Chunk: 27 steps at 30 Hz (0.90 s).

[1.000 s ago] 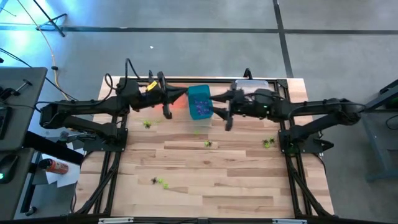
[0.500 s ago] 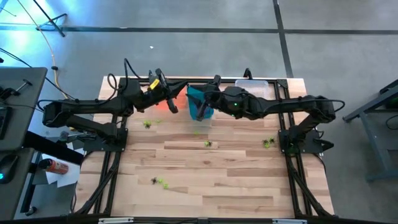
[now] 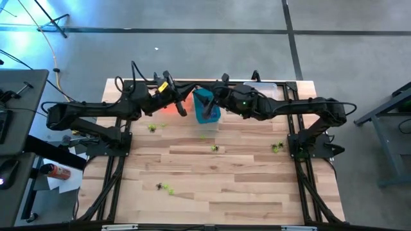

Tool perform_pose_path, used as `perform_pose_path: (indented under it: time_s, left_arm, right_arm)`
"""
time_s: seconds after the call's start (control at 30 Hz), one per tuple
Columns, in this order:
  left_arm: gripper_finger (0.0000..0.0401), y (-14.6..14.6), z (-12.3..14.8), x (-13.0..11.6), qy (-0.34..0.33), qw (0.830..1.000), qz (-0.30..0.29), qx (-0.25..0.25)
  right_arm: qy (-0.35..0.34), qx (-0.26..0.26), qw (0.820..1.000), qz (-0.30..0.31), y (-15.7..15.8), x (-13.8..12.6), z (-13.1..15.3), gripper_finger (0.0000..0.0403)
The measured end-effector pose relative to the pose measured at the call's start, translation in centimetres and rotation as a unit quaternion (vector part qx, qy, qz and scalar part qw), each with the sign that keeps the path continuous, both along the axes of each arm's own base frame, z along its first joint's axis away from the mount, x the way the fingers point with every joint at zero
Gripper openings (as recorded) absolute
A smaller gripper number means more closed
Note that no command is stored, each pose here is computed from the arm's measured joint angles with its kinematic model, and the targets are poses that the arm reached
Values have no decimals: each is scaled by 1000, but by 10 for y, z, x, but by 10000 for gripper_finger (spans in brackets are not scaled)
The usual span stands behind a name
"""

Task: Sort Halloween decoration
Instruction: Put the black spider toy into the transparent bin

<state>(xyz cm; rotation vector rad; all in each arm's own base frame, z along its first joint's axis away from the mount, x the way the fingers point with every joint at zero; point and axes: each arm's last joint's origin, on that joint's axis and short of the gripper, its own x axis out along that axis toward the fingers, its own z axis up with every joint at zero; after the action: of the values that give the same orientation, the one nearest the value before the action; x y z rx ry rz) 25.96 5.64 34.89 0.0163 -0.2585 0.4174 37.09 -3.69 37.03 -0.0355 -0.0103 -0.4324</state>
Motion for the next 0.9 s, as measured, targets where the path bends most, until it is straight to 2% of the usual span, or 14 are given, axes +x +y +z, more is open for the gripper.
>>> perform_pose_path:
  time_s: [0.37,0.47,0.8,0.9]
  left_arm:
    - [0,0,0,0,-4,1000,-1,-3]
    - [0,0,0,0,-3,1000,-1,-4]
    - [1,0,0,0,-2,1000,-1,-4]
    - [5,0,0,0,-1,1000,-1,-4]
  right_arm:
    - [6,-9,1000,-29,-4,-1,0,172]
    - [5,-6,1000,-31,-5,-1,0,146]
    - [5,-6,1000,-24,-6,-1,0,20]
    - [4,-4,1000,-24,-6,-1,0,9]
